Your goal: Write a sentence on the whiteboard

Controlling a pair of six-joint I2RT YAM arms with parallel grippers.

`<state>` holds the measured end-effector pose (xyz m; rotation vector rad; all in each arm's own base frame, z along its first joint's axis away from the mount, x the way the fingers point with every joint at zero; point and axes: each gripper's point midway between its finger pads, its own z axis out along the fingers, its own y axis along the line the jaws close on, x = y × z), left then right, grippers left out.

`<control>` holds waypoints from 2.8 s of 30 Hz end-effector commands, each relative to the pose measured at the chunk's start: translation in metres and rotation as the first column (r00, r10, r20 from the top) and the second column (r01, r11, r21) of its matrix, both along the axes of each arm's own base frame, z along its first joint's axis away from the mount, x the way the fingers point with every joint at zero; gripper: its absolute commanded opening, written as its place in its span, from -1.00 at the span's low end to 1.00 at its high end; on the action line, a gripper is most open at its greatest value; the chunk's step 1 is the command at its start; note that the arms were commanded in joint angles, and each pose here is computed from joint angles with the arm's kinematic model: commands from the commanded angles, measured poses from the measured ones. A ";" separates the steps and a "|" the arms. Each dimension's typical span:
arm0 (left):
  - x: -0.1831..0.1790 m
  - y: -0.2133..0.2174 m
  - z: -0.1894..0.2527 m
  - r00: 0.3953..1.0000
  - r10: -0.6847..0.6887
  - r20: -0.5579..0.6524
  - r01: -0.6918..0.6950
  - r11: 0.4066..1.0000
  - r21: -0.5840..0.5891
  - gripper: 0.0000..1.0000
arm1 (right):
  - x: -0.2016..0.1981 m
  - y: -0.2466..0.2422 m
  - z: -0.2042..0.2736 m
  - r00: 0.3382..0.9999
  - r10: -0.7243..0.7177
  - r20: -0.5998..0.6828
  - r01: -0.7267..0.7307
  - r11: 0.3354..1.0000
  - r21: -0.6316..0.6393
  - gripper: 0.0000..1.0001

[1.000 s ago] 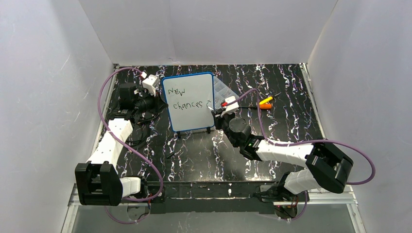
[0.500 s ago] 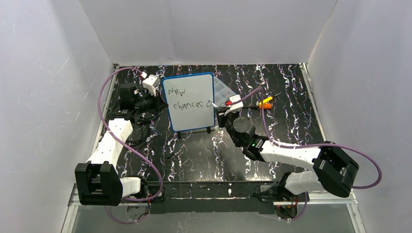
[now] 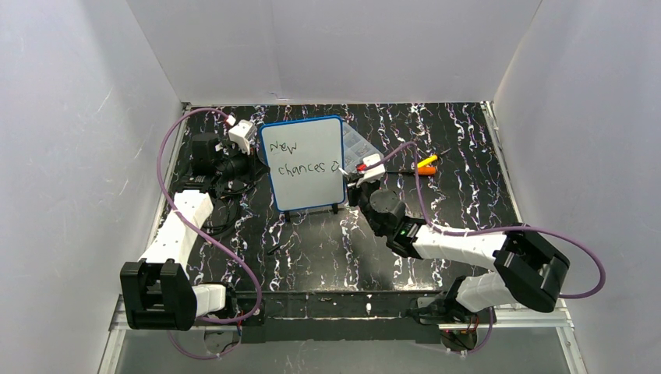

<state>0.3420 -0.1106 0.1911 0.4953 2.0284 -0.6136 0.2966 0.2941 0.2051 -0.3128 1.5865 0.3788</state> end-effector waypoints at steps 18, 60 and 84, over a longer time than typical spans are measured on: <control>-0.004 -0.004 0.012 0.999 -0.024 0.045 0.025 1.000 -0.012 -1.00 | 0.002 -0.016 -0.006 0.997 -0.069 -0.023 0.069 0.998 0.004 -0.97; -0.003 -0.005 0.011 0.999 -0.025 0.040 0.025 1.000 -0.015 -1.00 | 0.011 0.002 0.029 0.997 -0.037 0.064 0.034 0.999 0.041 -0.97; -0.003 -0.006 0.012 0.999 -0.022 0.035 0.023 0.999 -0.032 -1.00 | -0.055 0.084 0.040 0.927 0.374 0.008 -0.373 0.922 0.102 -0.97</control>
